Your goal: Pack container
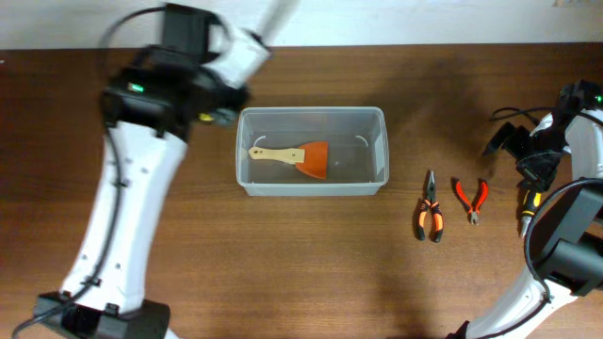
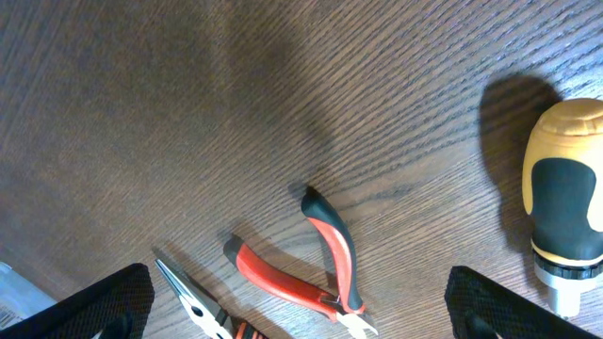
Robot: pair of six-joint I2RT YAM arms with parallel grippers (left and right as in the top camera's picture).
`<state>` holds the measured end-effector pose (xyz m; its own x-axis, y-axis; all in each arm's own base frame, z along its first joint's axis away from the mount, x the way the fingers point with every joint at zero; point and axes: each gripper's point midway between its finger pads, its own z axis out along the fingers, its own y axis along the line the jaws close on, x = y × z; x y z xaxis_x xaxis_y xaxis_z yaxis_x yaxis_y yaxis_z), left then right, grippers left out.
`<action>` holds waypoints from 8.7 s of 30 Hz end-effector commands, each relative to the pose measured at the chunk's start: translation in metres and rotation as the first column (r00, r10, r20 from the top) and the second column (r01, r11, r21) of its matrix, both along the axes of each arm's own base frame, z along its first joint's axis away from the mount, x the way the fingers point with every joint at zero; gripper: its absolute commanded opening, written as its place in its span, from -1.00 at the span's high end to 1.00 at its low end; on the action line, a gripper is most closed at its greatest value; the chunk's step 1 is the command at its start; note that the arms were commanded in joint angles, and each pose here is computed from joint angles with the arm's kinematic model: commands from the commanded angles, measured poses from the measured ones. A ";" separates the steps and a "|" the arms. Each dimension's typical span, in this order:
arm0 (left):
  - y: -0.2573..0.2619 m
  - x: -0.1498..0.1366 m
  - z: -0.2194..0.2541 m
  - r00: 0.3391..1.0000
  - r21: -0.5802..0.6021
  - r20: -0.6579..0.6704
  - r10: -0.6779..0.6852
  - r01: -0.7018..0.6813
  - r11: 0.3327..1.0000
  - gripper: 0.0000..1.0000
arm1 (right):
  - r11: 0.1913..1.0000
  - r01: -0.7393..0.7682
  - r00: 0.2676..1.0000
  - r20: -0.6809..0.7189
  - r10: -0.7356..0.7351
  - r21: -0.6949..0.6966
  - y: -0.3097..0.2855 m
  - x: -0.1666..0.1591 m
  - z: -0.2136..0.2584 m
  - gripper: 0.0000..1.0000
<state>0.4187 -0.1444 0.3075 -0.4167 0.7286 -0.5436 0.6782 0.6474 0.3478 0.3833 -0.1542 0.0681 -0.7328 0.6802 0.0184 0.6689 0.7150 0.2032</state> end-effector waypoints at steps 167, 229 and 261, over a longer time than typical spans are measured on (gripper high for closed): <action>-0.198 0.013 -0.241 0.732 0.213 -0.194 -0.653 0.681 0.701 0.96 | 1.000 0.006 0.999 0.042 -0.005 -0.016 -0.001 0.004 0.017 -0.98; 0.238 0.022 -0.025 0.537 -0.068 -0.263 0.801 -0.839 0.540 -0.98 | 0.944 -0.309 0.909 0.254 0.329 -0.116 0.058 0.047 0.068 -0.52; 0.360 -0.023 -0.025 0.288 -0.078 -0.273 0.918 -0.958 0.277 -0.99 | 0.742 -0.551 0.803 -0.002 0.596 -0.382 0.155 -0.086 0.122 -0.98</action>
<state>0.3981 0.2173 0.2665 -0.8412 -0.3323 -0.4266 -0.4119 0.9049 0.1074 0.2994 0.0078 0.2189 -0.9557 0.0766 -0.2844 0.0931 0.9946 -0.0451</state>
